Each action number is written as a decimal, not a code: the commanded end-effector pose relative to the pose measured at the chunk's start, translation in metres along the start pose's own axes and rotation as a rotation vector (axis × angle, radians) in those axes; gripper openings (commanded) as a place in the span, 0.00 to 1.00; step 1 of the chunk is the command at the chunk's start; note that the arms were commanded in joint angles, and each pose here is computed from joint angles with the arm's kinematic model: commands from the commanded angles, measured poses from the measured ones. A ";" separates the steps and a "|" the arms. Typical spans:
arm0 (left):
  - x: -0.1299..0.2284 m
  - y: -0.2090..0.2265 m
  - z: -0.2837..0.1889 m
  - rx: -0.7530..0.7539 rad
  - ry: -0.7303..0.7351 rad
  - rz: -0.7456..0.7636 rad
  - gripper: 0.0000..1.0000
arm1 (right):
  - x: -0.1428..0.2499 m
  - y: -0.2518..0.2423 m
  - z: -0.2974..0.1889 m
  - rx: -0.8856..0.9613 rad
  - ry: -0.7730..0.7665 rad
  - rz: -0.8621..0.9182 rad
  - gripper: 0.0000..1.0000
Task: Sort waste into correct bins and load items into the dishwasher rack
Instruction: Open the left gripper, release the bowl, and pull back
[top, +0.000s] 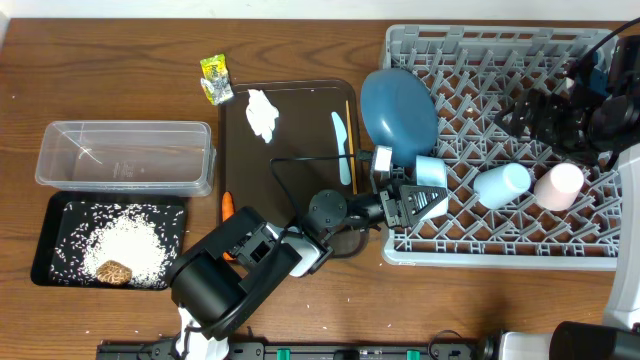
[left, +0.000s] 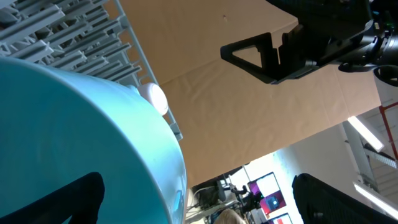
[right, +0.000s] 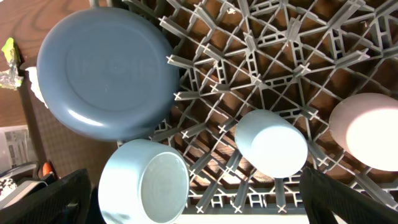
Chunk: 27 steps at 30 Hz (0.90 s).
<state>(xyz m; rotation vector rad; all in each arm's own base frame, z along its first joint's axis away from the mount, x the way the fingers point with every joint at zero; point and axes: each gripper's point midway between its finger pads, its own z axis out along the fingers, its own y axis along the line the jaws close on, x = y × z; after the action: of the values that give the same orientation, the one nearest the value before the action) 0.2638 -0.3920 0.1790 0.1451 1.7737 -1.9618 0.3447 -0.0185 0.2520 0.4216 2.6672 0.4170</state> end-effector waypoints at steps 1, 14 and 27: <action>0.005 -0.010 -0.001 0.028 0.033 0.004 0.98 | -0.001 0.001 0.000 0.002 0.000 -0.020 0.99; 0.012 -0.008 -0.012 -0.198 0.115 -0.046 0.98 | -0.001 0.001 0.000 0.002 0.000 -0.023 0.99; -0.020 -0.012 -0.069 -0.539 0.064 0.345 0.98 | 0.000 0.001 0.000 0.002 0.000 -0.023 0.99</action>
<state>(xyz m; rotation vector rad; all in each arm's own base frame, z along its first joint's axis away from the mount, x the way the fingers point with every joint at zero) 0.2487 -0.3309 0.1795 0.1452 2.1893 -1.3830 0.3447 -0.0185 0.2520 0.4158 2.6673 0.4157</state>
